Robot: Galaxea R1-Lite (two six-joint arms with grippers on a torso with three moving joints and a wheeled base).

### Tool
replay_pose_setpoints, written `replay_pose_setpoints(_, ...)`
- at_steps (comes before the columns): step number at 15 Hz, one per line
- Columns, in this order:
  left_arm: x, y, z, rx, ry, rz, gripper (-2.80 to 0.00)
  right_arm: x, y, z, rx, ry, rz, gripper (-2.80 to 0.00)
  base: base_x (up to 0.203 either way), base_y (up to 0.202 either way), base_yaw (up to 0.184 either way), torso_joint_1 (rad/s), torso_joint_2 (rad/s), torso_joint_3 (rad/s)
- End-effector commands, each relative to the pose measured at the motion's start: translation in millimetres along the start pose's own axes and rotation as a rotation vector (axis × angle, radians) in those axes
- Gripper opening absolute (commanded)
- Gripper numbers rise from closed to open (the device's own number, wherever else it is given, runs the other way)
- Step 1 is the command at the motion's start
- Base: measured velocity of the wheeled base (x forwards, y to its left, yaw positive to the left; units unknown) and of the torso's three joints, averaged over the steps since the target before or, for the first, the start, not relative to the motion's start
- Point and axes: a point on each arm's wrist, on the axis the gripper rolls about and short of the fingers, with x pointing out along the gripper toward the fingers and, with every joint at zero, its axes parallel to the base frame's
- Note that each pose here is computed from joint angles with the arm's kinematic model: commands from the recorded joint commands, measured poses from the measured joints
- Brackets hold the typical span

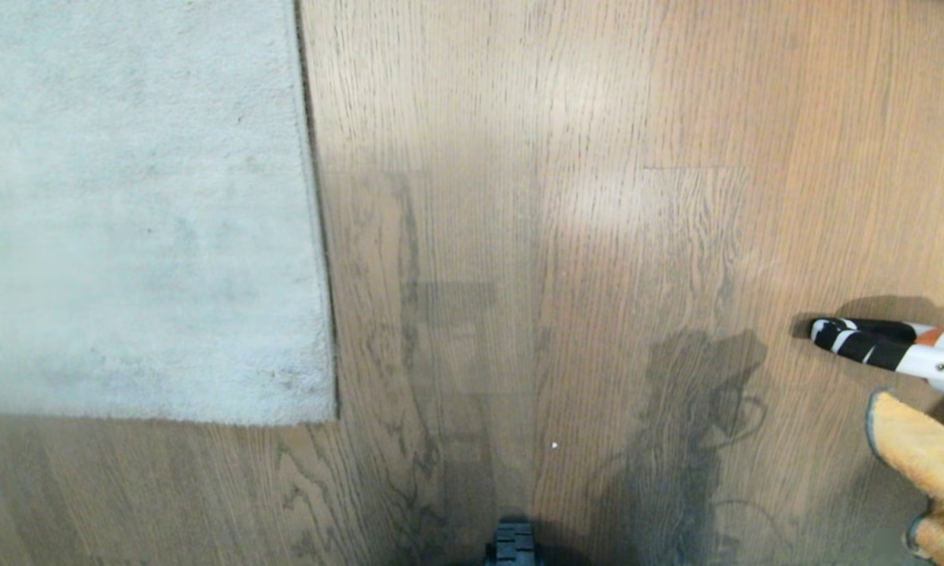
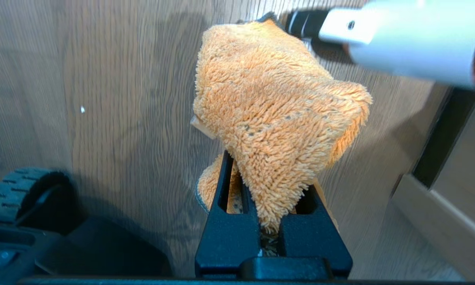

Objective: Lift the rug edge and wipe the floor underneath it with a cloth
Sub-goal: Put down the rag

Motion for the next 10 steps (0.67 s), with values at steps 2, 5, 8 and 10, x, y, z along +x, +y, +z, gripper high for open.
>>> replay_pose_setpoints(2, 0, 0.0, 0, 0.000, -0.001, 0.001, -2.80, 5, -4, 24, -0.007, 0.023, 0.008, -2.80, 0.000, 0.000, 0.000, 0.000, 0.00, 0.000)
replay_pose_setpoints(5, 0, 0.0, 0, 0.000, -0.001, 0.001, -2.80, 18, -8, 47, -0.024, 0.071, 0.037, -2.80, 0.000, 0.000, 0.000, 0.000, 0.00, 0.000)
replay_pose_setpoints(8, 0, 0.0, 0, 0.000, -0.001, 0.000, -2.80, 36, -11, 64, -0.041, 0.104, 0.074, -2.80, 0.000, 0.000, 0.000, 0.000, 0.00, 0.000)
replay_pose_setpoints(10, 0, 0.0, 0, 0.000, -0.001, 0.001, -2.80, 55, -12, 75, -0.039, 0.120, 0.093, -2.80, 0.000, 0.000, 0.000, 0.000, 0.00, 0.000)
